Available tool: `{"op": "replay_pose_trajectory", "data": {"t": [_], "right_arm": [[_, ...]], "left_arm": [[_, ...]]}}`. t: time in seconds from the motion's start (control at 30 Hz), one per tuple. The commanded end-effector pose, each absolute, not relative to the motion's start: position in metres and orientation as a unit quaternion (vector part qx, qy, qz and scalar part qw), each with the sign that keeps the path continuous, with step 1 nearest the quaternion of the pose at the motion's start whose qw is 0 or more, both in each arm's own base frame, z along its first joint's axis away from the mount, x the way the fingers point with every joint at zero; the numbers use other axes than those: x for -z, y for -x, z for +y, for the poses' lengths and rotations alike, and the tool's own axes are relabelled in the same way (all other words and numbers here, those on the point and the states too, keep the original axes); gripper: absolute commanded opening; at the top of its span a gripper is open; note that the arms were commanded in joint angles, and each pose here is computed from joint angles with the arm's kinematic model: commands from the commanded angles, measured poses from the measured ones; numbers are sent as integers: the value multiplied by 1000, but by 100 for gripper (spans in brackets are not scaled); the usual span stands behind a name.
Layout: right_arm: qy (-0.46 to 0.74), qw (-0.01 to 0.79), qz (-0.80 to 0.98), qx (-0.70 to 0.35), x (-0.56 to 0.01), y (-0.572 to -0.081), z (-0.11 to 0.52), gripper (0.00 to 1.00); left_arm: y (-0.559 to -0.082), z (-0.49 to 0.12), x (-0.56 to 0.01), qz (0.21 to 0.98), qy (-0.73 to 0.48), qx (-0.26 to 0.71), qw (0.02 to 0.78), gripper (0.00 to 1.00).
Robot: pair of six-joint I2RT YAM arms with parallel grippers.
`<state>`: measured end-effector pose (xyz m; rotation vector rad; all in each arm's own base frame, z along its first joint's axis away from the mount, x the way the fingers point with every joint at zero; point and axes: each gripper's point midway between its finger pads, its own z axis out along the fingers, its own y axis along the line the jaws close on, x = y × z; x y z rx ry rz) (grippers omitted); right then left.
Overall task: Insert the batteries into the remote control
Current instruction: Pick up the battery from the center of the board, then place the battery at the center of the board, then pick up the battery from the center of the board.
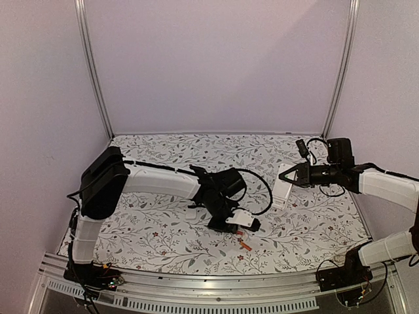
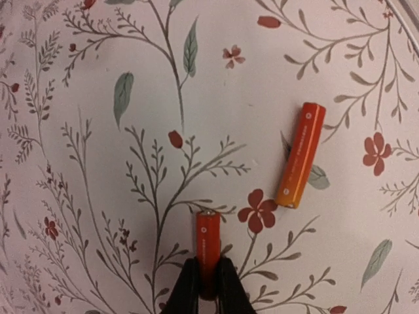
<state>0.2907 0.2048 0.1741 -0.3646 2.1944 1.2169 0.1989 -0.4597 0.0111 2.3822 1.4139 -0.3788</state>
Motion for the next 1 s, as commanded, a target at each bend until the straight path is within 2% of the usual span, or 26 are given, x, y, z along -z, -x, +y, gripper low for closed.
{"op": "replay_pose_trajectory", "data": {"t": [0.0, 0.17, 0.37, 0.7, 0.97], "right_arm": [[141, 289, 823, -468, -171, -290, 207, 0], [140, 283, 819, -479, -170, -292, 212, 0], [156, 263, 820, -485, -166, -291, 230, 0], [147, 231, 824, -497, -162, -296, 244, 0], [136, 209, 833, -493, -151, -294, 245, 0]], "left_arm": [[-208, -418, -14, 581, -794, 111, 141, 1], [-191, -375, -14, 660, -735, 101, 115, 1], [-174, -336, 5, 701, -704, 82, 77, 3], [-182, -351, -2, 696, -708, 73, 97, 28], [-179, -367, -2, 682, -720, 80, 101, 30]]}}
